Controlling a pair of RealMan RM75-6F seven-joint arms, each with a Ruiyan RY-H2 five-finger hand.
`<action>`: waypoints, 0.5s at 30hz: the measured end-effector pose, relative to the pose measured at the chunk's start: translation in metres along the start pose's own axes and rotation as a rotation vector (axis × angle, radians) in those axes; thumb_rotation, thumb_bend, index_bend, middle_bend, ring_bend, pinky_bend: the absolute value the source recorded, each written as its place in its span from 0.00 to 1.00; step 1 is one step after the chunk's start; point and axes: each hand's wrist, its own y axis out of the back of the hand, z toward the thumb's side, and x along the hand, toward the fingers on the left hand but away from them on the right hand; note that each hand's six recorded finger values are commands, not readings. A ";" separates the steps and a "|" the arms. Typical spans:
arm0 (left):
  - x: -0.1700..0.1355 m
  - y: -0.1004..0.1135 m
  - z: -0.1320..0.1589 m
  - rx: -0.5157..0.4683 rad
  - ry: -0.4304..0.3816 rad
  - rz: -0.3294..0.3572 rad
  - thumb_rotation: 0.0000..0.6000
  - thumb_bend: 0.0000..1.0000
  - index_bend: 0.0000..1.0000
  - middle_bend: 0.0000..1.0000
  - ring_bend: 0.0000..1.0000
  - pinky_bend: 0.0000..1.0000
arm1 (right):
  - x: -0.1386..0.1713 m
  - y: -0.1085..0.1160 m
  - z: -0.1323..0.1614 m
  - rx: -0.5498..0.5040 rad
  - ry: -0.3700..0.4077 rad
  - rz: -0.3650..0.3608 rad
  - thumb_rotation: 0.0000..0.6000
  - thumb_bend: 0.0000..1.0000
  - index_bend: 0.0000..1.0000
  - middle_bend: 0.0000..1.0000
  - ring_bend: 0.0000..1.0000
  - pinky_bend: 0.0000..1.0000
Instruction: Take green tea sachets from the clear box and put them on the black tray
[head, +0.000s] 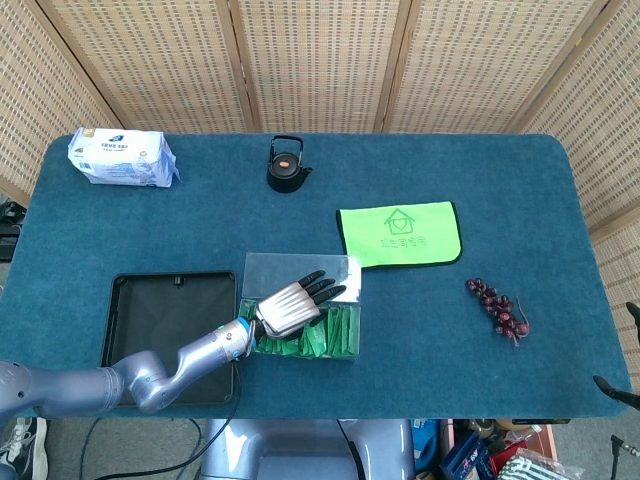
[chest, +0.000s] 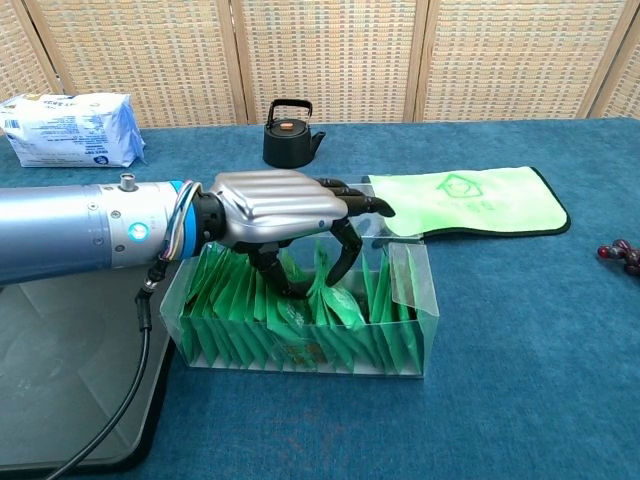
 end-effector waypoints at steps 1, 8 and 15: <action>0.000 0.000 0.000 0.000 0.000 0.004 1.00 0.49 0.60 0.00 0.00 0.00 | 0.000 0.000 0.000 0.000 0.000 0.001 1.00 0.00 0.00 0.00 0.00 0.00; 0.000 0.003 -0.002 -0.001 0.007 0.021 1.00 0.49 0.63 0.00 0.00 0.00 | 0.000 0.000 0.000 -0.003 0.001 0.000 1.00 0.00 0.00 0.00 0.00 0.00; -0.002 0.010 -0.005 -0.019 0.015 0.042 1.00 0.49 0.65 0.00 0.00 0.00 | 0.000 0.000 0.001 -0.005 0.004 0.000 1.00 0.00 0.00 0.00 0.00 0.00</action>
